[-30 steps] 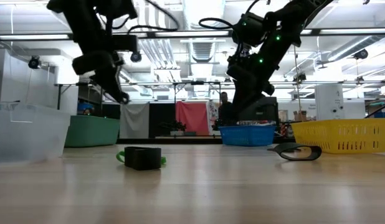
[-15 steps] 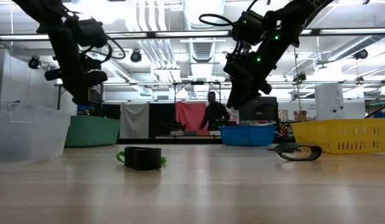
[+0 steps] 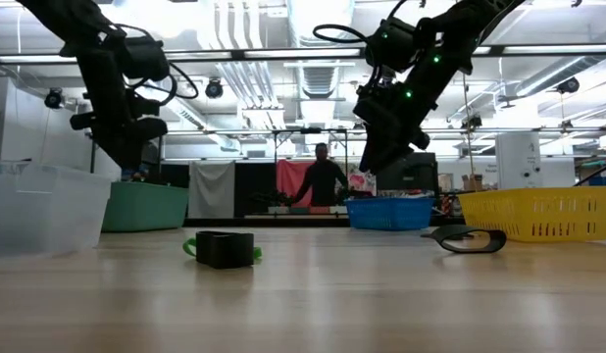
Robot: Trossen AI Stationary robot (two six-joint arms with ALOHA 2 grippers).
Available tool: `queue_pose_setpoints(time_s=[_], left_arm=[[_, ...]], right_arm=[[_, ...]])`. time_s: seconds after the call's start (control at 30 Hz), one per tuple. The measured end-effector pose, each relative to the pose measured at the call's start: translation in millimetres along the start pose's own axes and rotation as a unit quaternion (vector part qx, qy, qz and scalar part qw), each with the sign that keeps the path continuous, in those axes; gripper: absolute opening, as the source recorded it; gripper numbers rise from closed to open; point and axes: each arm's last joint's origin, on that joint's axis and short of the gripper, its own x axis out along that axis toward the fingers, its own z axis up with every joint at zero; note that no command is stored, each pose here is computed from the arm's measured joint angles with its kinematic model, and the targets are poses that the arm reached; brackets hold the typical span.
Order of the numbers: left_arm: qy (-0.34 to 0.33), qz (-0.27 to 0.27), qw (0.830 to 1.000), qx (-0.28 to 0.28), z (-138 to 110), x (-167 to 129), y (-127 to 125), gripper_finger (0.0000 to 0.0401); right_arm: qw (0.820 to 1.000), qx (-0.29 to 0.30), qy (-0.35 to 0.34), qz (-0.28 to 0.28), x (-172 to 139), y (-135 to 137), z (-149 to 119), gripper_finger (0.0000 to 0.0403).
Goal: Sort rubber bands into baskets
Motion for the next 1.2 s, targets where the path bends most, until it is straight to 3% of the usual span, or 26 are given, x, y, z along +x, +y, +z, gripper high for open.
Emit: queue_pose_setpoints(time_s=[0.17,0.3,0.57,0.7,0.97,1.2], left_arm=[[-0.021,-0.029,0.999,0.011,-3.3,-10.3,-10.5,0.0164],[-0.064,-0.12,0.99,0.043,-10.7,-27.6,-36.1,0.0169],[-0.193,-0.288,0.927,0.143,-33.7,-75.6,-96.7,0.017],[-0.24,-0.285,0.913,0.164,-43.0,-92.1,-112.1,0.0169],[-0.257,-0.261,0.914,0.176,-47.2,-92.9,-121.9,0.0169],[-0.248,-0.258,0.915,0.184,-48.0,-87.3,-130.3,0.0169]], right_arm=[[1.0,-0.012,0.011,0.011,-11.3,7.1,-3.2,0.0171],[0.997,-0.047,0.034,0.057,-26.9,22.3,-10.3,0.0171],[0.955,-0.157,0.143,0.208,-53.8,71.7,-46.8,0.0171],[0.934,-0.206,0.183,0.226,-64.1,98.2,-69.8,0.0171],[0.94,-0.216,0.192,0.18,-66.5,126.3,-94.5,0.0171],[0.937,-0.226,0.213,0.158,-49.2,138.2,-108.5,0.0171]])
